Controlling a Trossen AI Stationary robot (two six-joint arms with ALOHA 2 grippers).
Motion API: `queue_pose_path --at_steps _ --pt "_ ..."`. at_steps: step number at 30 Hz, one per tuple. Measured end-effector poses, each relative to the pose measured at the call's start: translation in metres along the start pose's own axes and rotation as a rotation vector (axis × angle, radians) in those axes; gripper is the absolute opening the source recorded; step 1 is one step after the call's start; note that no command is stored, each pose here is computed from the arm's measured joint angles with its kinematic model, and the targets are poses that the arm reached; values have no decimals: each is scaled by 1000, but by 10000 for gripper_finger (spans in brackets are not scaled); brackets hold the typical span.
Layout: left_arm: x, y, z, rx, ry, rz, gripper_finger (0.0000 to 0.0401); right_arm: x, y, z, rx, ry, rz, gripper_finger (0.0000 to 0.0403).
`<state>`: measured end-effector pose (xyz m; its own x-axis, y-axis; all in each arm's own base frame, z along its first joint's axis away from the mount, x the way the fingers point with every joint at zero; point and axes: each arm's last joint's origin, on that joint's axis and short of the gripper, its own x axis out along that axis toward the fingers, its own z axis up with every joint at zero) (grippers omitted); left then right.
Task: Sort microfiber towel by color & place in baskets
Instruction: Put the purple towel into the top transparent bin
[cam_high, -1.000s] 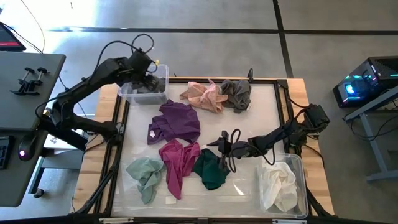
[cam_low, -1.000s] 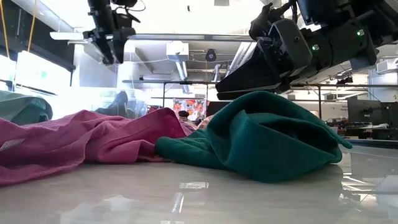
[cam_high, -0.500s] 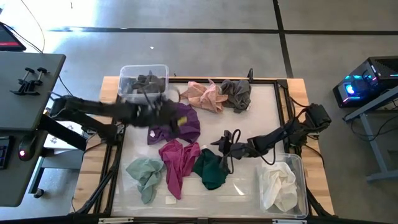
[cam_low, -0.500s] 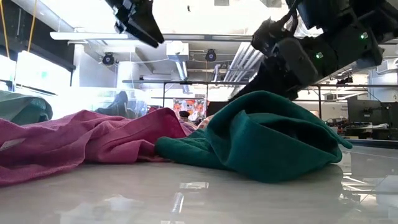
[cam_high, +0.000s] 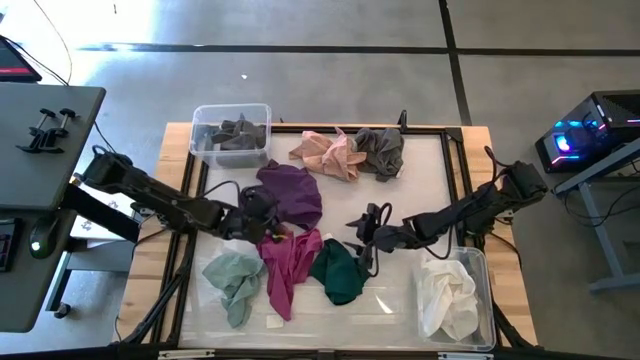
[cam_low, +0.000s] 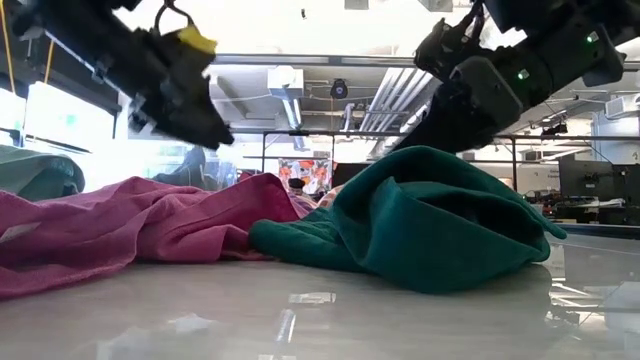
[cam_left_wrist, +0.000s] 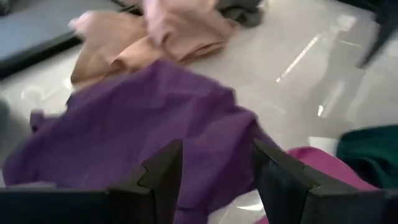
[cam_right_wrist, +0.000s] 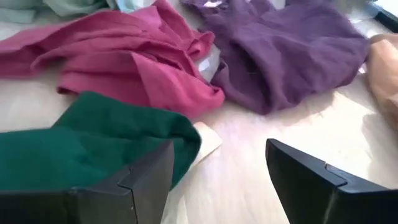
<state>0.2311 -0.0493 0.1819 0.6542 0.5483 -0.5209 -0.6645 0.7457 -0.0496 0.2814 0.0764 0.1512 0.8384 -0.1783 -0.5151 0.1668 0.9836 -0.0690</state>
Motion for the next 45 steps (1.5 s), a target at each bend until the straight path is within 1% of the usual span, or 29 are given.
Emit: queue_pose_path --at_steps 3,5,10,15,19,27,31,35,37,39,42,45 --pt "5 6 -8 -40 5 10 176 0 1 1 9 -14 12 250" --pt "7 8 -11 -54 -5 -8 183 0 1 2 15 -23 16 250" --pt "9 9 -13 -40 -12 -43 217 0 1 2 39 -25 18 250" --pt "13 14 -17 -32 -5 -26 253 0 1 3 45 -25 26 250" --pt "20 19 -19 -67 -2 13 265 1 1 4 51 -34 25 250" --pt "47 13 -27 42 -44 62 266 1 1 5 83 -49 31 250" --pt "65 15 -39 43 16 75 265 1 1 5 96 -49 37 250" --pt "83 25 -54 3 83 152 262 1 1 6 98 -56 39 250" --pt "90 28 -58 -3 93 174 262 1 1 7 102 -63 39 250" --pt "97 30 -59 -15 104 171 261 1 1 7 103 -63 39 250" --pt "103 32 -63 -3 149 138 246 1 1 7 106 -68 40 250" --pt "105 32 -63 -3 165 124 209 1 2 8 109 -69 43 250"
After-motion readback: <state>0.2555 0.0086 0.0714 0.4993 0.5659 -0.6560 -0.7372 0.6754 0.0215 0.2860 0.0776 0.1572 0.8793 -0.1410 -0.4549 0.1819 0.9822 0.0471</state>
